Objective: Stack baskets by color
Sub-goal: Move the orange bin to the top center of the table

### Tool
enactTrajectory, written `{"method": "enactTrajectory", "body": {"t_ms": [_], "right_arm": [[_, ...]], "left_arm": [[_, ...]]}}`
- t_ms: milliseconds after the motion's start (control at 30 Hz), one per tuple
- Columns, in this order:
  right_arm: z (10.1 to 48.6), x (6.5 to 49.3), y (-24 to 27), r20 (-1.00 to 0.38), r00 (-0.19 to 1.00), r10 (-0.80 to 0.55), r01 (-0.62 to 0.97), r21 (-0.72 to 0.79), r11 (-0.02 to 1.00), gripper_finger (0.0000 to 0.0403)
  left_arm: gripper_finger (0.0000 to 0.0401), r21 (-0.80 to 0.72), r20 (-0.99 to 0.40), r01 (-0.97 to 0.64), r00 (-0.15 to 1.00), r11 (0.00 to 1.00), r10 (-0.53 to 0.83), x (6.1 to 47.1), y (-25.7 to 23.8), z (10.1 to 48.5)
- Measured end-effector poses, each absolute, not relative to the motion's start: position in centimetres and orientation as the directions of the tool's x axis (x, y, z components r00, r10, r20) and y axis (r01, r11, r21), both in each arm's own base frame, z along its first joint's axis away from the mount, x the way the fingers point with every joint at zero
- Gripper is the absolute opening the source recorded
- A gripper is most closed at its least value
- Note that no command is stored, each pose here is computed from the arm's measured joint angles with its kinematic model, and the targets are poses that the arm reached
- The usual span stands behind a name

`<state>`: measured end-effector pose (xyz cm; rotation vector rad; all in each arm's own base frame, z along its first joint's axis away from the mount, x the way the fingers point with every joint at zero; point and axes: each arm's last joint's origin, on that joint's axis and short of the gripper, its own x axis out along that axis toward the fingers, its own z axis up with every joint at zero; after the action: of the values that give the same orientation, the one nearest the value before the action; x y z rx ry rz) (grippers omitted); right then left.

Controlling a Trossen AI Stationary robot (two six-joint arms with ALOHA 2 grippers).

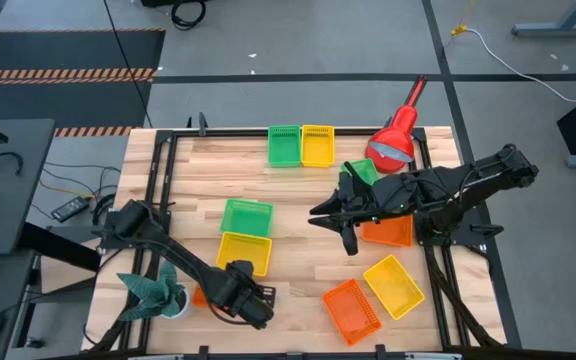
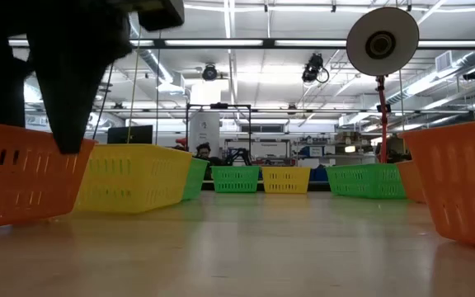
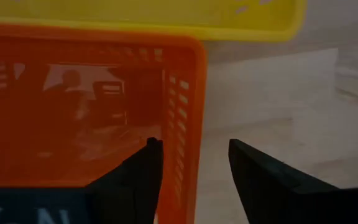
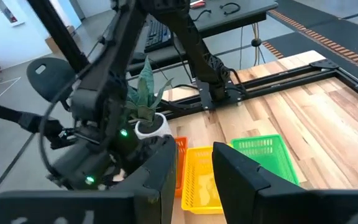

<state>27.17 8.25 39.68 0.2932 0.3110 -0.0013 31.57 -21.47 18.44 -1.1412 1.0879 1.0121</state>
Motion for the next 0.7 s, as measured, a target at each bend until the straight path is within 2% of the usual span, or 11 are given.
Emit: {"method": "enactTrajectory", "body": {"t_ms": [200, 333, 433, 600, 700], "right_arm": [[40.1, 26.8, 8.6, -0.278, 0.956, 0.088, -0.016, 0.249, 0.968, 0.0109], [41.3, 25.9, 8.5, -0.223, 0.953, 0.204, -0.150, 0.238, 0.960, 0.0109], [42.4, 24.6, 8.1, -0.168, 0.952, 0.257, -0.220, 0.211, 0.953, 0.0109], [44.6, 21.9, 6.5, -0.067, 0.966, 0.250, -0.238, 0.145, 0.960, 0.0109], [45.6, 20.4, 5.4, -0.018, 0.975, 0.223, -0.220, 0.099, 0.970, 0.0109]], "left_arm": [[0.0146, -0.157, -0.986, -0.978, 0.162, 0.134, 0.031, 32.1, -21.5, 17.5], [0.0081, -0.177, -0.984, -0.974, 0.175, 0.139, -0.025, 32.3, -21.8, 17.6], [0.0021, -0.231, -0.972, -0.953, 0.220, 0.197, -0.077, 32.8, -22.2, 17.8], [0.0013, -0.371, -0.917, -0.899, 0.314, 0.235, -0.246, 33.5, -23.0, 19.6], [0.0009, -0.461, -0.870, -0.857, 0.386, 0.229, -0.306, 33.6, -23.0, 21.9]]}}
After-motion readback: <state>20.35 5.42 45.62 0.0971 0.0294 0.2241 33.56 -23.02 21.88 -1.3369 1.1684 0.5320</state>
